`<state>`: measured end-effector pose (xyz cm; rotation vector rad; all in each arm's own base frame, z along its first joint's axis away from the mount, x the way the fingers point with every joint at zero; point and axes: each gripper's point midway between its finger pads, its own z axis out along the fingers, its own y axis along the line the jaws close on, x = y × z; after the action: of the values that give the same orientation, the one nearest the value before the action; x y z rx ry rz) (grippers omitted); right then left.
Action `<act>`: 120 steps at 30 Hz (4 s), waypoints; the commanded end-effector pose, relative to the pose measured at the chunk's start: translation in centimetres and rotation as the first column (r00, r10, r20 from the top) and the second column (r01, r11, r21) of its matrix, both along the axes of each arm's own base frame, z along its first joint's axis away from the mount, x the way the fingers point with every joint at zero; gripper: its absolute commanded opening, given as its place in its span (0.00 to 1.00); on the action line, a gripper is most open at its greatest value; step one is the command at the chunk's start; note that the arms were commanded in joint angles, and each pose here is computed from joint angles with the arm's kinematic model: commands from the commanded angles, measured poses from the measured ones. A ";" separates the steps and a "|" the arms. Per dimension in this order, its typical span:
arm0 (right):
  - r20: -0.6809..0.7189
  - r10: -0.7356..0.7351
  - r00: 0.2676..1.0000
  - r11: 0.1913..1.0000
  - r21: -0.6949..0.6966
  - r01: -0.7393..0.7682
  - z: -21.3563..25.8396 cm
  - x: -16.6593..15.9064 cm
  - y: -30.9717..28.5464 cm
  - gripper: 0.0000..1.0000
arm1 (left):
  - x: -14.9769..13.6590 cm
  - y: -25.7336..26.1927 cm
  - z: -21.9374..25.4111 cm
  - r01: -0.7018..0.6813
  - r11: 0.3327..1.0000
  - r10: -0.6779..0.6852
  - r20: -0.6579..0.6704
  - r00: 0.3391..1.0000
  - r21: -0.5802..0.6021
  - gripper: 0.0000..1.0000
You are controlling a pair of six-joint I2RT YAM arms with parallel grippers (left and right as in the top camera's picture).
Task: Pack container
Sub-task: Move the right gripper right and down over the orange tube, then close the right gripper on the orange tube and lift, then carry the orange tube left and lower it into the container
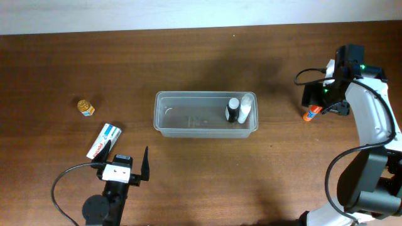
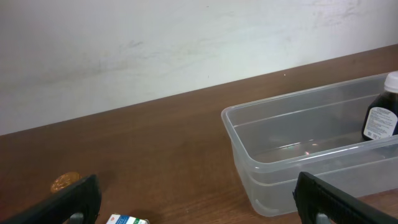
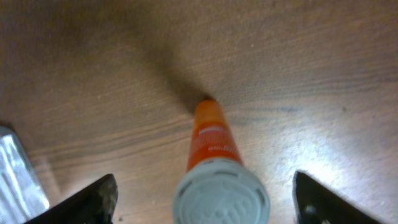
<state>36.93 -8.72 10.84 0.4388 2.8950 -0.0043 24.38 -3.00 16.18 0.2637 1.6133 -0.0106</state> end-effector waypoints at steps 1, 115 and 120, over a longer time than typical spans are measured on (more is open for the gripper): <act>0.015 -0.003 1.000 0.999 -0.033 0.003 0.3 0.7 -0.8 0.76 | 0.0 0.1 -0.2 -0.005 1.000 0.005 0.001 1.000 0.009 0.99; -0.126 0.562 0.817 0.826 0.050 -0.561 5.1 -3.4 24.5 0.08 | 0.0 0.1 -0.2 -0.005 1.000 0.005 0.001 1.000 0.009 0.99; -0.130 0.547 0.827 0.835 0.008 -0.550 3.5 -2.8 23.9 0.07 | 0.0 0.1 -0.2 -0.005 1.000 0.005 0.001 1.000 0.009 0.99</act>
<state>33.89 15.87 15.26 -0.4480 3.0280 0.0991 24.38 -3.00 16.18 0.2637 1.6133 -0.0106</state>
